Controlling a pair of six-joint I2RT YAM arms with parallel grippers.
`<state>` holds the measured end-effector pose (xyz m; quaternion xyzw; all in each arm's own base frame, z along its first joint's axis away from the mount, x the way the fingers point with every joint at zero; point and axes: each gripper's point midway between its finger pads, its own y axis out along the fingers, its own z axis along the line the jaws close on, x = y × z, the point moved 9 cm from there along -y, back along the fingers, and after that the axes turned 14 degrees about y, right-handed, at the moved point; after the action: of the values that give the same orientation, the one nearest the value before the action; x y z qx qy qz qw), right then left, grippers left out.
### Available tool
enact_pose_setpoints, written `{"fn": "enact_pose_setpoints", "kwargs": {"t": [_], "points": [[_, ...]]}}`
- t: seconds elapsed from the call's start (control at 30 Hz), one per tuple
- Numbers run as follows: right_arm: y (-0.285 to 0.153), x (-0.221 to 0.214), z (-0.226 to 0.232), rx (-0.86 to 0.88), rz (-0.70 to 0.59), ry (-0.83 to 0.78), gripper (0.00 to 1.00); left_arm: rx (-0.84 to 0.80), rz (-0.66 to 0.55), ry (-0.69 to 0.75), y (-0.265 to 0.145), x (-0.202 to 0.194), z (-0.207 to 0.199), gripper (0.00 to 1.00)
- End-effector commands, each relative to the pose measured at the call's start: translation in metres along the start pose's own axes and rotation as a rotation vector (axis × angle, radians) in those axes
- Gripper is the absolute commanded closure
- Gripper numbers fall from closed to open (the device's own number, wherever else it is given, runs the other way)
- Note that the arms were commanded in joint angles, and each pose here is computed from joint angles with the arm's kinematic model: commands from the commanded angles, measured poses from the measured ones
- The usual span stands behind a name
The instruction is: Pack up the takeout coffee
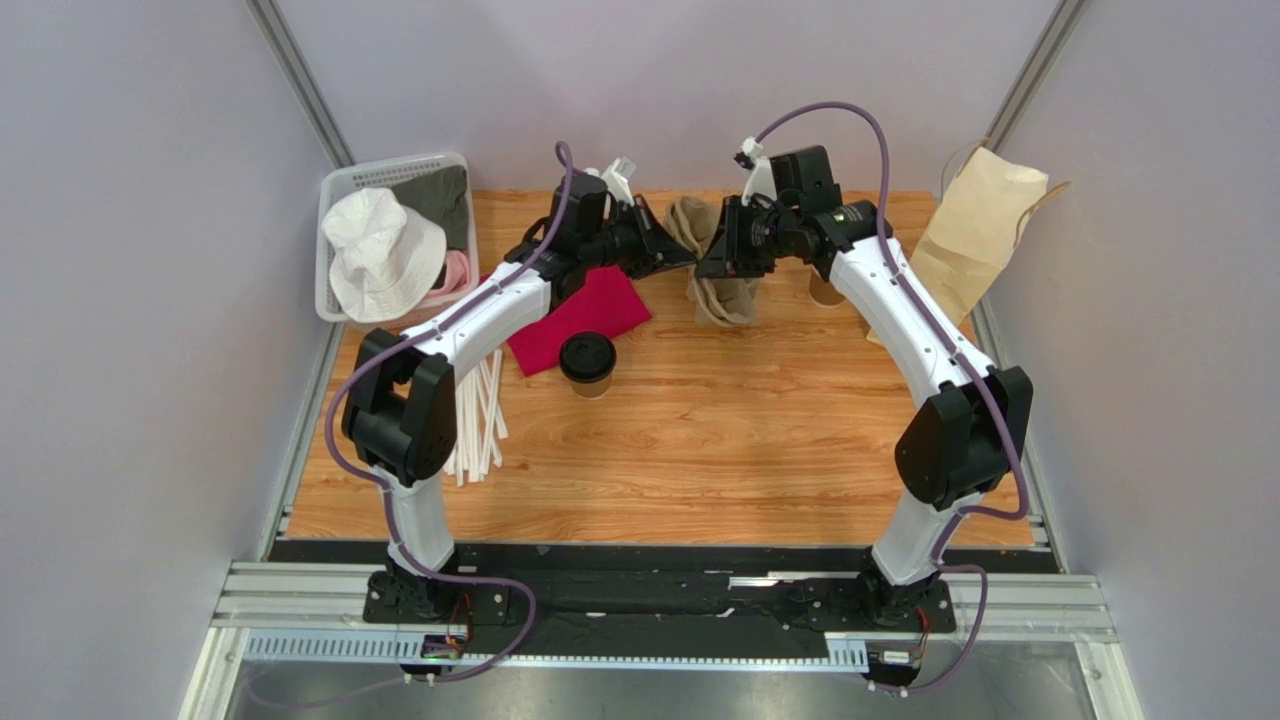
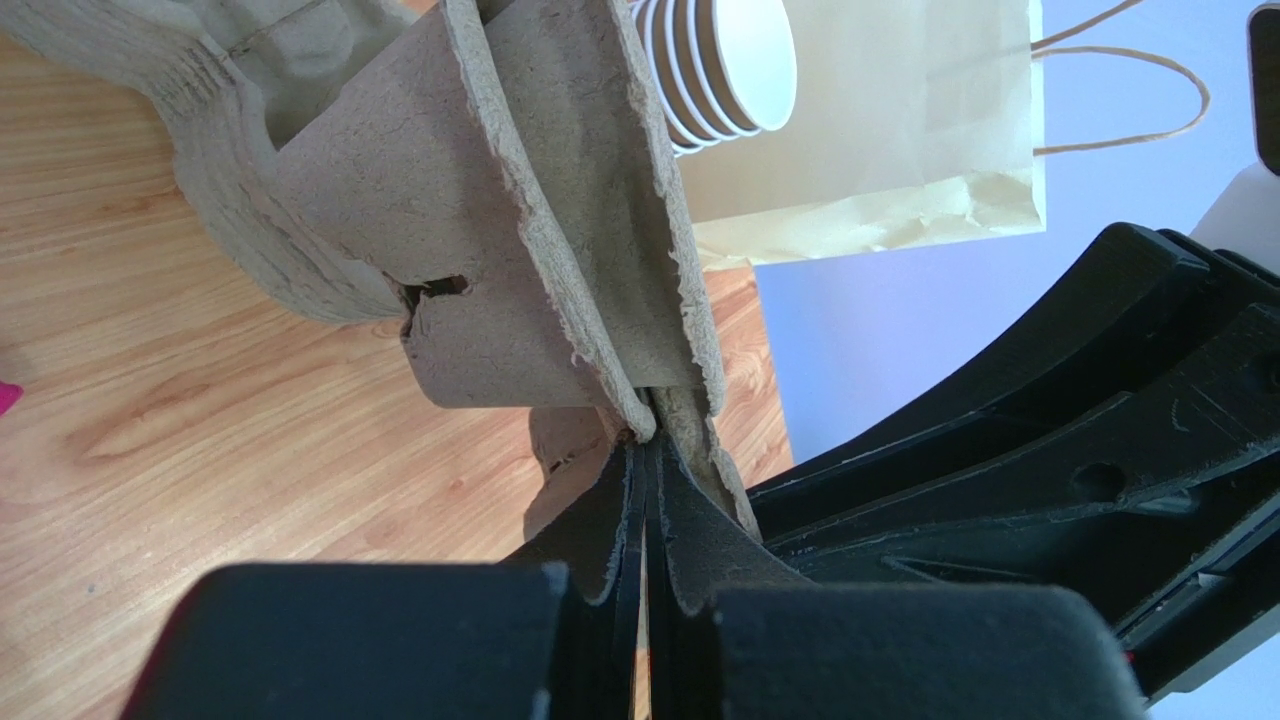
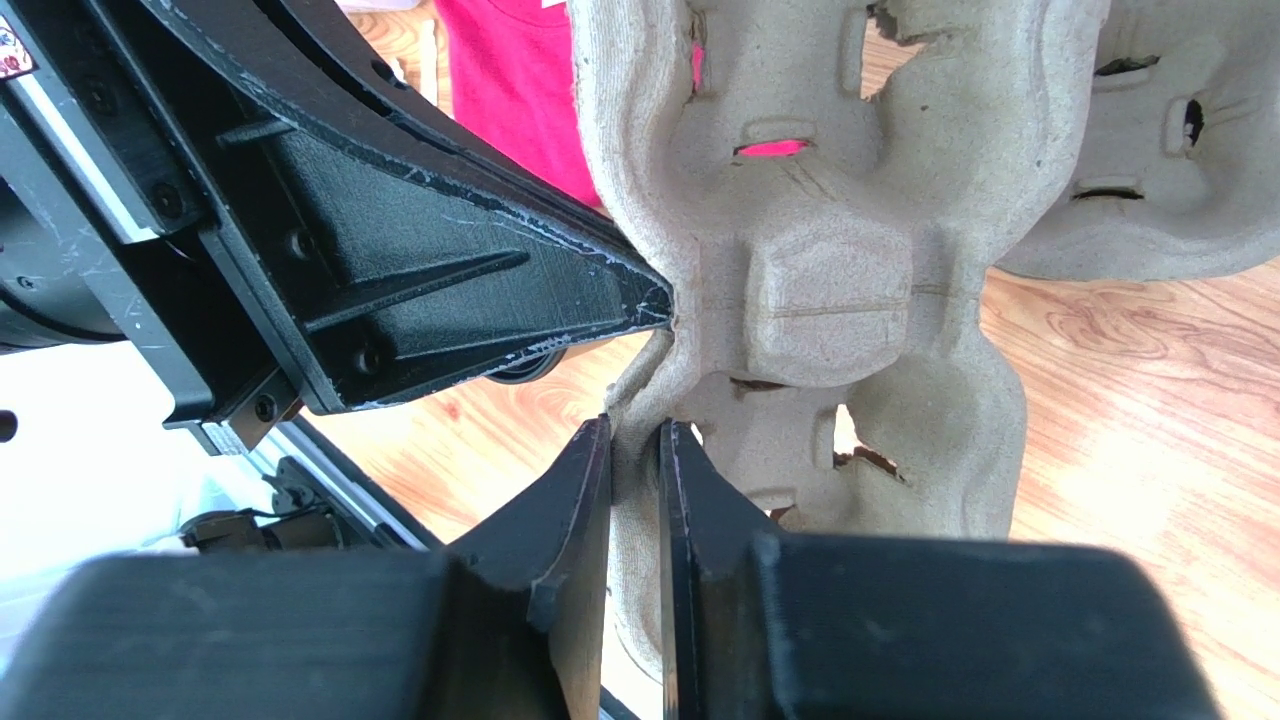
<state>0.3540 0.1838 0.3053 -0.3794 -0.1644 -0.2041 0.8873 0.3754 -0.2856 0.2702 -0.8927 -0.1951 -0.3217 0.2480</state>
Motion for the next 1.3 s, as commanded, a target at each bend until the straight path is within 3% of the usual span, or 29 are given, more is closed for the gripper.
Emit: {"fn": "enact_pose_setpoints", "kwargs": {"t": [0.0, 0.33, 0.63, 0.8, 1.27], "points": [[-0.021, 0.01, 0.015, 0.072, -0.055, -0.014, 1.0, -0.027, -0.029, 0.036, -0.006, 0.009, -0.011, 1.0], [-0.09, 0.026, 0.039, 0.057, -0.291, -0.228, 1.0, -0.01, -0.025, 0.028, -0.004, 0.009, 0.0, 1.0], [-0.121, 0.044, 0.026, -0.008, -0.406, -0.235, 1.0, -0.087, -0.104, 0.043, 0.021, 0.038, 0.008, 1.0], [-0.129, 0.046, 0.013, -0.039, -0.424, -0.222, 1.0, -0.156, -0.18, 0.025, 0.044, 0.063, 0.012, 1.0], [-0.128, 0.04, 0.001, -0.078, -0.39, -0.257, 1.0, -0.147, -0.204, -0.088, 0.103, 0.052, 0.069, 1.0]]}}
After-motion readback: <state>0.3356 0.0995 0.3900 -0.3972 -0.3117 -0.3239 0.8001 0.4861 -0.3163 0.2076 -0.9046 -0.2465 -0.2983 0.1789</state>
